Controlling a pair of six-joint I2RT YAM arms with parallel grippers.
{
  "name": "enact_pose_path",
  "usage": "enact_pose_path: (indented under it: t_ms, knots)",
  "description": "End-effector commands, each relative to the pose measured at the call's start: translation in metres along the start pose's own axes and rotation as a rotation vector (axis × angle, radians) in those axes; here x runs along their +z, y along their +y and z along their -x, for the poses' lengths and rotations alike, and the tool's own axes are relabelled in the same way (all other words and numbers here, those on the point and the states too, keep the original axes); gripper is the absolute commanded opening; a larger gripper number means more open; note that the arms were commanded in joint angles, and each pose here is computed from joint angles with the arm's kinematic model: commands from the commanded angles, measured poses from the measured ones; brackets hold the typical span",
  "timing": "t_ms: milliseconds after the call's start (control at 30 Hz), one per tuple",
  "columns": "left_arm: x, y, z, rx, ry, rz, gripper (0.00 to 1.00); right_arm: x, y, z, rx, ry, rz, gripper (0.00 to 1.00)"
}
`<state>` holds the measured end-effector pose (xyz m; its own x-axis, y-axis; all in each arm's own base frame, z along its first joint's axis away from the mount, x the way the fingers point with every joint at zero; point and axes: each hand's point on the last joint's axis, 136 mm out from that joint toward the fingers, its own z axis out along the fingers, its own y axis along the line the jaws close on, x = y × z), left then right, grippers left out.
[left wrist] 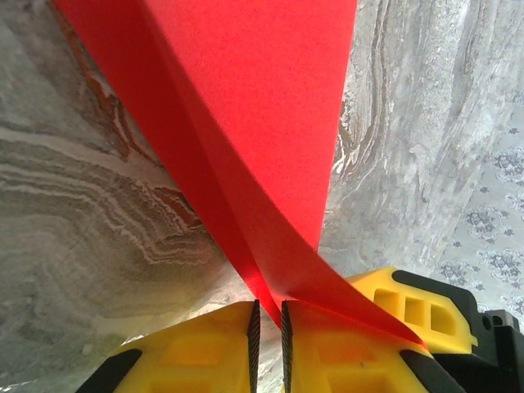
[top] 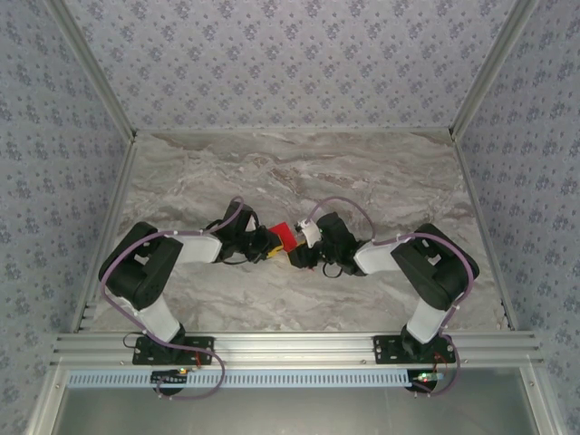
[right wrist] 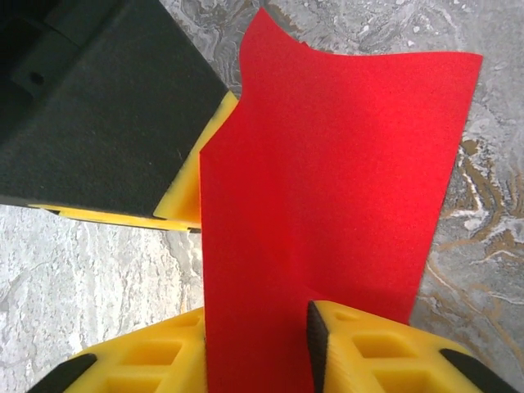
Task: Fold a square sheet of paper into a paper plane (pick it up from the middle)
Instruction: Fold the wing for the fifth time at the center of the table.
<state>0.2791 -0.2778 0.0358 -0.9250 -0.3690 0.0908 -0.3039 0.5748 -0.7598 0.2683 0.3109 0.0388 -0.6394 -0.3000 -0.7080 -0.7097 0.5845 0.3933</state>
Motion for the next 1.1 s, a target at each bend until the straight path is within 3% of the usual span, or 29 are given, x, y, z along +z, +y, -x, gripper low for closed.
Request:
enact_pose_path:
  t_ms: [0,167,400,667,1067]
  knots:
    - [0.002,-0.006,-0.005,0.012,0.030,-0.004,0.18,0.000,0.000,0.005,0.020,0.006,0.000,0.29]
    - [-0.004,-0.013,-0.005,0.036,0.016,-0.022,0.18,0.002,-0.002,0.000,0.050,0.023,-0.002,0.15]
    - [-0.016,-0.018,-0.006,0.065,-0.019,-0.038,0.18,0.002,-0.005,0.003,0.154,0.010,0.050,0.04]
    - [-0.021,-0.023,-0.010,0.096,-0.020,-0.077,0.18,0.005,0.004,0.008,0.277,0.028,0.160,0.01]
    - [-0.012,-0.021,-0.010,0.114,-0.027,-0.082,0.17,0.016,0.006,0.005,0.393,0.089,0.209,0.00]
